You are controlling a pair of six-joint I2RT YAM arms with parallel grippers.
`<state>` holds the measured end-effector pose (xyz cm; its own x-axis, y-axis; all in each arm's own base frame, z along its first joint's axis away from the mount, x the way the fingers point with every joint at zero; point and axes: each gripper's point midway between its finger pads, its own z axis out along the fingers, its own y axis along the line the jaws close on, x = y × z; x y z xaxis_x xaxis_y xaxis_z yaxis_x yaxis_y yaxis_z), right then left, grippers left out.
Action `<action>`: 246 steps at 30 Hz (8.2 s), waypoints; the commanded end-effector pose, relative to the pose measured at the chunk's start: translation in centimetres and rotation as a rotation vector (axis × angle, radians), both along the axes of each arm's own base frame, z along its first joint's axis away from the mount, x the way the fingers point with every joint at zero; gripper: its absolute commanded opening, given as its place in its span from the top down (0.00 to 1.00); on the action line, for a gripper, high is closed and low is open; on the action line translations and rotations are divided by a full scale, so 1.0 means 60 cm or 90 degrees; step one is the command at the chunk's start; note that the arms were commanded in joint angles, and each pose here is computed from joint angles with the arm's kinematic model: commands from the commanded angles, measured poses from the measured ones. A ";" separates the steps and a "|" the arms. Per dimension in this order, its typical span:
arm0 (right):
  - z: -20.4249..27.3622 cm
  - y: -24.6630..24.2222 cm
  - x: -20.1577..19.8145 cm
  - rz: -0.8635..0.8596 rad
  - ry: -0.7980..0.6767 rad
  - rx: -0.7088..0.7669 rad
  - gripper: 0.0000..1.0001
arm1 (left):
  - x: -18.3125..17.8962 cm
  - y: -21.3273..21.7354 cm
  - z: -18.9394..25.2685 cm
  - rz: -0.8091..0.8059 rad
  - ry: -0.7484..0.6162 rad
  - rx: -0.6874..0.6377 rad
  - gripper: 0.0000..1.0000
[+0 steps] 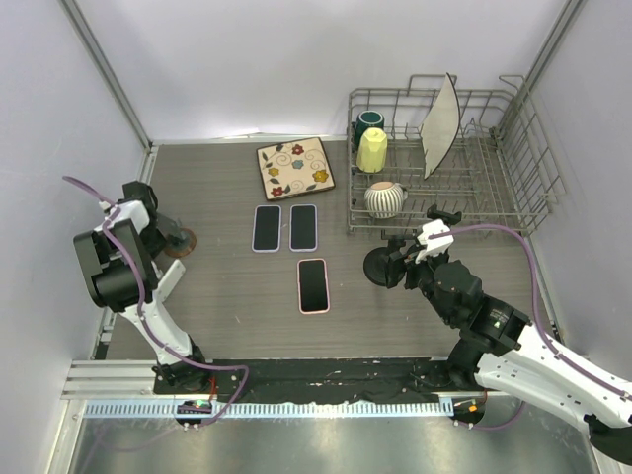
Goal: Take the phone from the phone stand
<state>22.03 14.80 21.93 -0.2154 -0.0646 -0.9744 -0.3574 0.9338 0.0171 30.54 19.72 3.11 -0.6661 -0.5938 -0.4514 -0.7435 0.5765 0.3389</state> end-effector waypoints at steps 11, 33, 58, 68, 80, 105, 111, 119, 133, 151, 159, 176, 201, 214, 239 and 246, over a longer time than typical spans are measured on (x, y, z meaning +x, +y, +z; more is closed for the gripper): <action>0.027 0.003 0.003 0.002 -0.018 0.014 0.16 | 0.028 0.038 0.009 -0.005 -0.003 0.052 0.43; 0.022 0.013 0.005 0.013 -0.010 0.009 0.16 | 0.015 0.024 0.190 -0.002 -0.129 0.134 1.00; 0.063 0.081 -0.010 0.159 -0.043 0.012 0.16 | -0.027 -0.178 0.546 -0.204 -0.547 0.073 1.00; 0.113 0.162 -0.036 0.342 -0.073 -0.013 0.17 | -0.075 -0.435 0.570 -0.529 -0.636 -0.371 1.00; 0.157 0.253 -0.088 0.560 -0.044 0.000 0.17 | -0.178 -0.598 0.488 -0.847 -0.523 -0.597 1.00; 0.056 0.297 -0.162 0.801 0.169 -0.076 0.23 | -0.312 -0.736 0.449 -1.279 -0.396 -0.633 1.00; 0.050 0.303 -0.180 0.846 0.197 -0.063 0.45 | -0.316 -0.734 0.449 -1.300 -0.412 -0.621 1.00; 0.044 0.310 -0.168 0.808 0.207 -0.040 0.99 | -0.262 -0.711 0.425 -1.245 -0.432 -0.477 0.62; -0.018 0.367 0.015 0.263 0.315 0.281 0.99 | -0.080 -0.428 0.502 -0.566 -0.715 0.083 0.00; -0.154 0.544 0.030 0.139 0.431 0.433 0.99 | -0.100 -0.337 0.479 -0.398 -0.832 0.044 0.00; -0.188 0.570 0.016 0.132 0.506 0.452 0.94 | -0.087 -0.321 0.469 -0.362 -0.843 0.014 0.00; -0.240 0.530 -0.022 0.097 0.579 0.459 0.55 | -0.075 -0.342 0.458 -0.395 -0.835 -0.014 0.02; -0.191 0.455 -0.018 0.072 0.490 0.387 0.15 | -0.067 -0.346 0.447 -0.410 -0.809 -0.014 0.03; -0.014 0.291 0.071 -0.055 0.152 0.271 0.02 | -0.077 -0.352 0.467 -0.436 -0.831 -0.013 0.00; 0.268 -0.255 -0.061 -0.320 -0.281 0.272 0.02 | -0.231 -0.254 0.581 -0.307 -1.097 0.164 0.00; 0.234 -0.313 -0.083 -0.360 -0.295 0.257 0.02 | -0.229 -0.261 0.565 -0.328 -1.120 0.176 0.00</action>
<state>17.19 -2.96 37.75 0.3291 0.3787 -0.8650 0.0503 0.9077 0.4166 18.13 3.51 35.37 0.4684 -0.3178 -0.8244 -0.1123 0.9041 -0.4124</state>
